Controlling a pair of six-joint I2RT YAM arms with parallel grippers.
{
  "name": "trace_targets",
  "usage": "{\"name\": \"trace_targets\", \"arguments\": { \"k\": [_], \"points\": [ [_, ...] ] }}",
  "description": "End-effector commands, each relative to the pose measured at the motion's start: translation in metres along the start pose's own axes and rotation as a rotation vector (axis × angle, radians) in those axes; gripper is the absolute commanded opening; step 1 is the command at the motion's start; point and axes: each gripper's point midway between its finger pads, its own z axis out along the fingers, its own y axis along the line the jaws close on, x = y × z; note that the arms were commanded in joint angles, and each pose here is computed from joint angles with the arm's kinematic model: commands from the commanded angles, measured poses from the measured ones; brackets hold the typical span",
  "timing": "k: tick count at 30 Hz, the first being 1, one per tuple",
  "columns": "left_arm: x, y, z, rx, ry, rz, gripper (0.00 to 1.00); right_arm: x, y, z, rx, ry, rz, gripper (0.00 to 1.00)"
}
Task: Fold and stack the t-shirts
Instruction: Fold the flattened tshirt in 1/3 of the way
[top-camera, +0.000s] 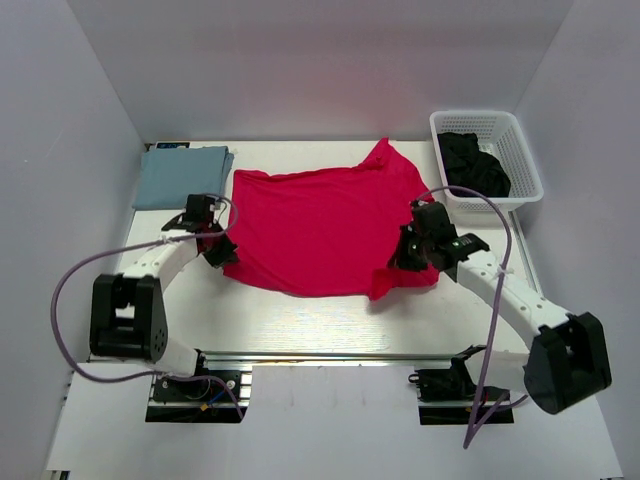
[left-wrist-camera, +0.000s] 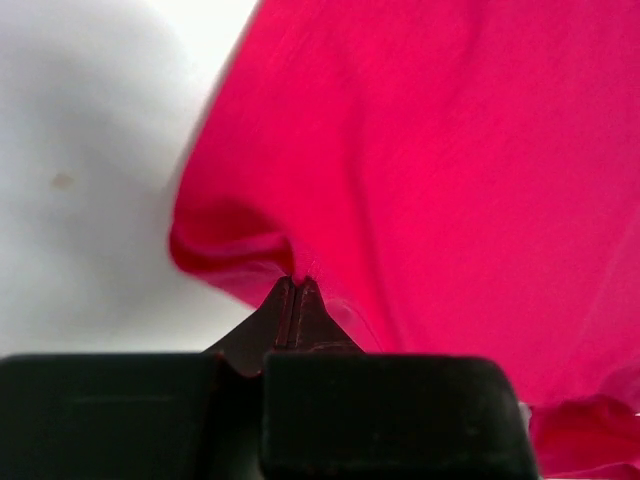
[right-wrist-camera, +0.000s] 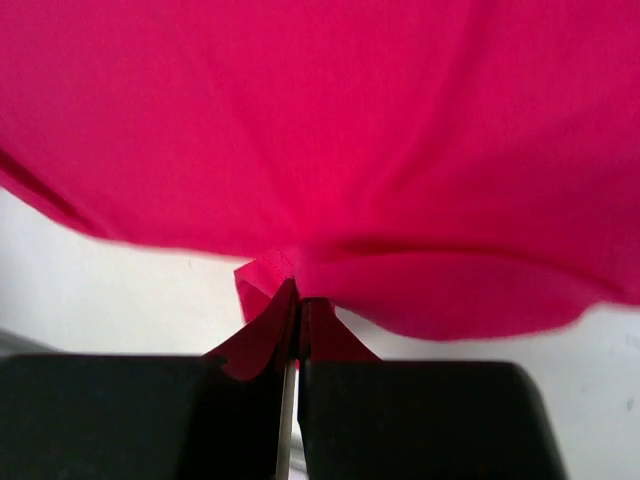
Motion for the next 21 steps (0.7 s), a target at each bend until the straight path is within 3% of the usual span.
{"name": "trace_targets", "arguments": {
  "k": [1,10,21],
  "points": [
    [-0.032,-0.033,0.003,0.082,-0.043,0.013,0.00,-0.047,0.007,0.011,-0.013,-0.128,-0.029,0.00],
    [-0.079,-0.048,0.005,0.029,-0.156,-0.059,0.00,-0.131,0.019,0.026,-0.055,-0.282,-0.011,0.00],
    [-0.130,-0.054,0.003,-0.055,-0.299,-0.081,0.00,-0.185,-0.001,0.038,0.001,-0.354,-0.027,0.00]
  ]
}}
